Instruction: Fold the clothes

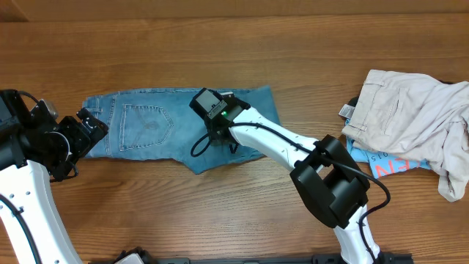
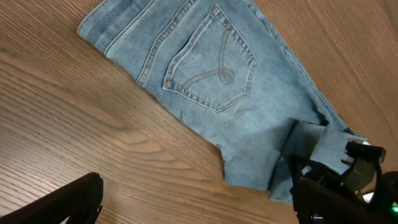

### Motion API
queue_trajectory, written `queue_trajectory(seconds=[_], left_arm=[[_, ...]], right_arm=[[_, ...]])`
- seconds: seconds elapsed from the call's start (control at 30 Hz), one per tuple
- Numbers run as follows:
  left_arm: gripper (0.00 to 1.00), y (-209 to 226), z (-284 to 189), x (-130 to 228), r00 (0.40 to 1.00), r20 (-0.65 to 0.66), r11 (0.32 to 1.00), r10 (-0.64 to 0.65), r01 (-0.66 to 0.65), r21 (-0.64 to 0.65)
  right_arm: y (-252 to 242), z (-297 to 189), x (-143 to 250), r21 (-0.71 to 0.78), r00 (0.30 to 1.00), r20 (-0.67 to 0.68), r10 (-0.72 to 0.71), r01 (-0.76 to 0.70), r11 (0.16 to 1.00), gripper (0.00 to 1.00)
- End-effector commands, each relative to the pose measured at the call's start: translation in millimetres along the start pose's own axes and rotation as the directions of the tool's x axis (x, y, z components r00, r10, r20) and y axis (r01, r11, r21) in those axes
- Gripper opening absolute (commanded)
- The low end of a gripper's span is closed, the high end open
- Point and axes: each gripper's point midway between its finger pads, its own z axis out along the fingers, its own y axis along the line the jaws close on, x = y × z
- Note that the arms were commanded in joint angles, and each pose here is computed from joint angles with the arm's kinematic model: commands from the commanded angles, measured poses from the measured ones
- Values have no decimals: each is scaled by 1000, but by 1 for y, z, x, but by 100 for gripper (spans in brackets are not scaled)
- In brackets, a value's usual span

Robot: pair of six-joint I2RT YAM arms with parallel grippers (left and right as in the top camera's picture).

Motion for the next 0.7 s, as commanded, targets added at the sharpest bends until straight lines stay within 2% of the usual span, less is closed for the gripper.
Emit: queue_trajectory(seconds=[0.0,0.17,0.3,0.4,0.67], left_arm=[[100,-2,0,-1,999,3,999,34,-34,4],[100,-2,0,-1,999,3,999,33,-33,4],[100,-2,0,-1,999,3,999,33,-33,4],[100,-2,0,-1,999,3,999,34,-34,4],[100,-2,0,1,1000,-5,1000,31,-31,2]], right_arm=[[-6,-18,-33,-10,992,54,110,-109,994,4],[-2,-28,-40,-50,973,37,230,-228,972,4],[28,-32,-36,-186,966,-34,257,-259,948,4],[39,-34,-29,-198,958,-54,280,-285,938,4],[60,-40,-43,-277,918,-33,395,-388,879,5]])
